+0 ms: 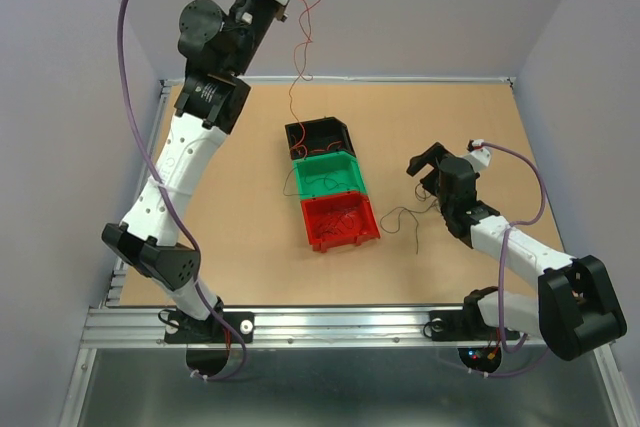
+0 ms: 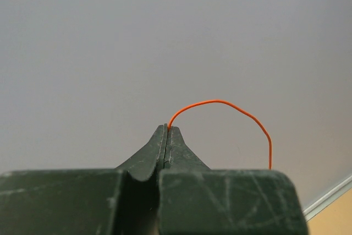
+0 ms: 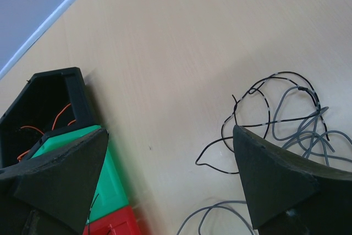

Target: Untangle the cables

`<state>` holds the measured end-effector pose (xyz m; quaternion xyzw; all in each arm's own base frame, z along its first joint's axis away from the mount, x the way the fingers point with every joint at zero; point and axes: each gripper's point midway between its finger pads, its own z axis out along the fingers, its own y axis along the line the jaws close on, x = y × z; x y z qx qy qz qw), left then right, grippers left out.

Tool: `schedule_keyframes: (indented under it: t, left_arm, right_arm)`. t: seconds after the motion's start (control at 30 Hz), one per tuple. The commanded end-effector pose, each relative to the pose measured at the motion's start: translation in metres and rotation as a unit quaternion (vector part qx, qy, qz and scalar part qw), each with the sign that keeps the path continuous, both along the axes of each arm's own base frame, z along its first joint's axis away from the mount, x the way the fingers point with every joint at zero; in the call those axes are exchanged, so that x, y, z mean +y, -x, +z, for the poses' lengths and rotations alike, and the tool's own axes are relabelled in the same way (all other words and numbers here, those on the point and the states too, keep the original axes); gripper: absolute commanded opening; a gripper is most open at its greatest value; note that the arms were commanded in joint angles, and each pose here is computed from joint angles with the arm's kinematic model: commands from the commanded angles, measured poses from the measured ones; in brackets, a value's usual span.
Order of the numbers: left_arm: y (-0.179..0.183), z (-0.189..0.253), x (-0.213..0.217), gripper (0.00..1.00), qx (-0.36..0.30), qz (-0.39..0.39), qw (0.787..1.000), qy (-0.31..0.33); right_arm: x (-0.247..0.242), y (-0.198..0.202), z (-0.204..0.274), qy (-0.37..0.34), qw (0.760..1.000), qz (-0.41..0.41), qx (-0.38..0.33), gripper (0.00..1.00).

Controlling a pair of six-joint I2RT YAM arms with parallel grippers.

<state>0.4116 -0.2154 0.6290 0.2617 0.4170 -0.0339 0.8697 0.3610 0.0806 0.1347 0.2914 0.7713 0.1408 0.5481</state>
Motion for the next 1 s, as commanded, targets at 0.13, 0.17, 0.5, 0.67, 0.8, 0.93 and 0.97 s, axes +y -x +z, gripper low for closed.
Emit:
schedule_keyframes:
  t: [0.13,0.17,0.5,0.67,0.8,0.93,0.97]
  left_arm:
    - [-0.004,-0.006,0.005,0.00,-0.027,0.025,0.999,0.001]
    - [-0.011,-0.018,0.003,0.00,-0.019,0.028,0.999,-0.007]
    - [-0.049,-0.122,-0.006,0.00,0.053,0.017,0.997,-0.061]
    - [-0.026,-0.194,-0.019,0.00,0.082,-0.036,0.988,-0.129]
    - [-0.023,-0.240,-0.022,0.00,0.115,-0.048,0.978,-0.165]
    - [-0.030,-0.289,-0.032,0.00,0.173,-0.067,0.962,-0.202]
    - [-0.032,-0.300,-0.034,0.00,0.190,-0.070,0.956,-0.211]
  right_arm:
    - [0.000,0.001,0.000,-0.001,1.000,0.006,-0.015,1.00]
    - [0.000,0.000,0.000,-0.002,1.000,0.007,-0.015,1.00]
    - [0.004,0.002,0.006,-0.009,0.999,0.018,-0.025,1.00]
    - [0.006,0.002,0.007,-0.011,0.999,0.026,-0.027,1.00]
    - [0.008,0.002,0.008,-0.012,0.999,0.030,-0.029,1.00]
    - [0.010,0.003,0.008,-0.013,0.999,0.034,-0.029,1.00]
    - [0.010,0.002,0.009,-0.013,0.999,0.034,-0.030,1.00]
